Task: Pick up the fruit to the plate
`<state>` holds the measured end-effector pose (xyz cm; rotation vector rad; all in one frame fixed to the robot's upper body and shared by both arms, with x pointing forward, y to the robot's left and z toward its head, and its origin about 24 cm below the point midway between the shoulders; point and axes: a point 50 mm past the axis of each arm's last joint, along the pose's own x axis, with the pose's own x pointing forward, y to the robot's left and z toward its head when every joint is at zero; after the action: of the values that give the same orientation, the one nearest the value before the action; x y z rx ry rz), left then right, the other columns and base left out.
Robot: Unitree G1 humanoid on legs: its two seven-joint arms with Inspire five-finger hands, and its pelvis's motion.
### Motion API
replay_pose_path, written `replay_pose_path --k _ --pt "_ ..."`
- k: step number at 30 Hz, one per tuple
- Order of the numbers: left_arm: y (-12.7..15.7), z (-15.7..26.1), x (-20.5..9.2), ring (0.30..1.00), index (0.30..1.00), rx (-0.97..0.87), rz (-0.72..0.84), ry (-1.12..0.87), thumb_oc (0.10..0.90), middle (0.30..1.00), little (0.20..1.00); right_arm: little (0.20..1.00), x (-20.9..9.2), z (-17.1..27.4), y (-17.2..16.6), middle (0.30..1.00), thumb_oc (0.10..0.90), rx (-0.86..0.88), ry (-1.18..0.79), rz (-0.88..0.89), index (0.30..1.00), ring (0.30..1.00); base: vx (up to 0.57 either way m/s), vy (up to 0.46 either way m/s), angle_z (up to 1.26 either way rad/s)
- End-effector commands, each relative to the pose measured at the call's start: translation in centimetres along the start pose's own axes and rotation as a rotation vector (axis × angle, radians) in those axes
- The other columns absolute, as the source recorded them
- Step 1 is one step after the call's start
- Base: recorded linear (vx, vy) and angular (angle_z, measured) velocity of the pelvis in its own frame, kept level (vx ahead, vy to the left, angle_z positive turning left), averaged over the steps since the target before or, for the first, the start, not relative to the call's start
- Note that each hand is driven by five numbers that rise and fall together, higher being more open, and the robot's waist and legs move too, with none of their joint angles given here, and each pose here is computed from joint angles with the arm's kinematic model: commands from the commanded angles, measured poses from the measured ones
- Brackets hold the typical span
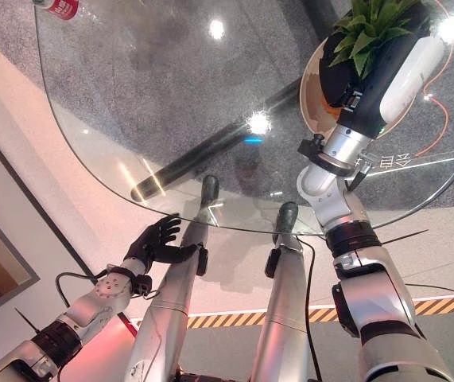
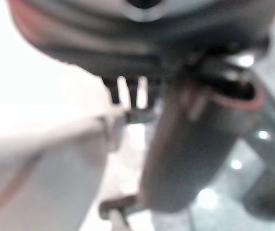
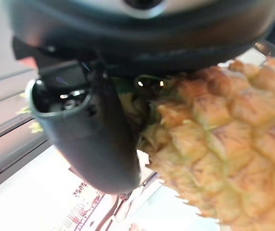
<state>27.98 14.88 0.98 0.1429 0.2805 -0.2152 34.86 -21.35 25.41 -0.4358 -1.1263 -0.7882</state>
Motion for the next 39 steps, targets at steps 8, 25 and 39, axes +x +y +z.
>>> replay_pose_path --k 8,25,39 --pt "-0.8 0.1 -0.4 0.9 0.9 -0.024 -0.036 -0.024 0.8 0.9 0.9 0.9 3.2 0.4 -1.7 0.9 0.8 0.033 -0.059 -0.087 0.9 0.9 0.0 0.0 0.0" --pt "-0.5 -0.2 -0.6 0.9 0.9 -0.023 -0.015 -0.02 0.8 0.9 0.9 0.9 1.5 -0.5 -2.3 0.9 0.8 0.067 0.051 -0.115 0.9 0.9 0.0 -0.008 0.0" --pt "0.2 -0.6 -0.8 0.9 0.9 -0.032 0.012 -0.016 0.8 0.9 0.9 0.9 -1.0 -0.2 -2.3 0.9 0.8 0.142 0.13 -0.076 0.9 0.9 -0.01 -0.021 -0.02"
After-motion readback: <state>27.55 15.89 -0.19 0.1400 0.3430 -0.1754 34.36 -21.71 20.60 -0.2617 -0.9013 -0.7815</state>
